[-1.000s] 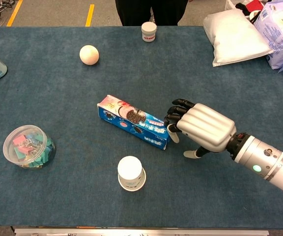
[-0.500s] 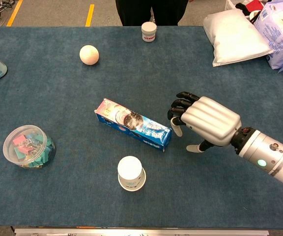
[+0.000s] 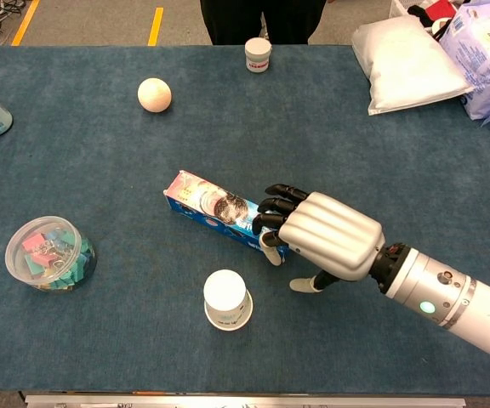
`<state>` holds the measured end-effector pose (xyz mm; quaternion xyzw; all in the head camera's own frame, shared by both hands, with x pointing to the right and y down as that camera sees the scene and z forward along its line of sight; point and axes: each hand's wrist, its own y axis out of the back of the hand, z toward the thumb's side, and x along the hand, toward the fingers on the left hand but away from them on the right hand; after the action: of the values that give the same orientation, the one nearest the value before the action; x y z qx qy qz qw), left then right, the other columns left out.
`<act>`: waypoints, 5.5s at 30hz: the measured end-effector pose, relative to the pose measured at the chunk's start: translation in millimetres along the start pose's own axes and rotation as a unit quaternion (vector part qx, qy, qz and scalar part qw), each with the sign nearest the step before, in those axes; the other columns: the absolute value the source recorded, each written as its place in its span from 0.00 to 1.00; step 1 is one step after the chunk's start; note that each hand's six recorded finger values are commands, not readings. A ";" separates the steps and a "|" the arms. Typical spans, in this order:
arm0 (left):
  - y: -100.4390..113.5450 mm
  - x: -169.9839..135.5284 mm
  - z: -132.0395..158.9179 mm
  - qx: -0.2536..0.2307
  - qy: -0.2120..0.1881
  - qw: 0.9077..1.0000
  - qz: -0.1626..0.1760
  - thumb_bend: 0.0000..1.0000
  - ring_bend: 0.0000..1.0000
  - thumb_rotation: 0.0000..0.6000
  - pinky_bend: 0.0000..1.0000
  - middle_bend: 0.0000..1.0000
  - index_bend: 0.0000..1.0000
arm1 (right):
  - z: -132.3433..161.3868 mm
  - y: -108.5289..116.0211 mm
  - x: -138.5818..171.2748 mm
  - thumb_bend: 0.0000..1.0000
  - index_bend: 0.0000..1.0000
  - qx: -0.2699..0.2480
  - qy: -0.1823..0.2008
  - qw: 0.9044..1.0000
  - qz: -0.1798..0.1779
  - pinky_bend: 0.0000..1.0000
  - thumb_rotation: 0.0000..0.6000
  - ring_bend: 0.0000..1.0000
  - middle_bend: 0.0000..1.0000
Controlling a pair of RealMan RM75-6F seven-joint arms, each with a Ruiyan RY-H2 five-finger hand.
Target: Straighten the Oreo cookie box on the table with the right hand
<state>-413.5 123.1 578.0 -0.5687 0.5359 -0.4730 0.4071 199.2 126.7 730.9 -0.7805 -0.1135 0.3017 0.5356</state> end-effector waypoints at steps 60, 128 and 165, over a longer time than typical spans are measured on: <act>-0.3 -1.4 1.4 0.004 -0.001 1.000 0.000 0.28 0.38 1.00 0.50 0.56 0.68 | -58.8 7.2 16.1 0.00 0.57 0.033 -0.090 0.995 -0.005 0.11 1.00 0.18 0.33; -3.3 -2.2 2.3 0.000 -0.005 1.000 -0.009 0.28 0.38 1.00 0.50 0.56 0.68 | -85.2 -20.0 -41.0 0.03 0.47 -0.185 -0.286 0.940 -0.034 0.09 1.00 0.08 0.23; -4.7 -1.9 2.0 0.001 -0.004 1.000 -0.011 0.28 0.38 1.00 0.50 0.56 0.68 | -86.2 -18.7 -37.1 0.00 0.31 -0.204 -0.270 0.941 -0.029 0.08 1.00 0.08 0.22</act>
<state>-410.5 125.4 581.9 -0.5756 0.5275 -0.4761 0.4047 223.6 49.5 781.8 -0.7588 -0.3354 0.4556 0.3226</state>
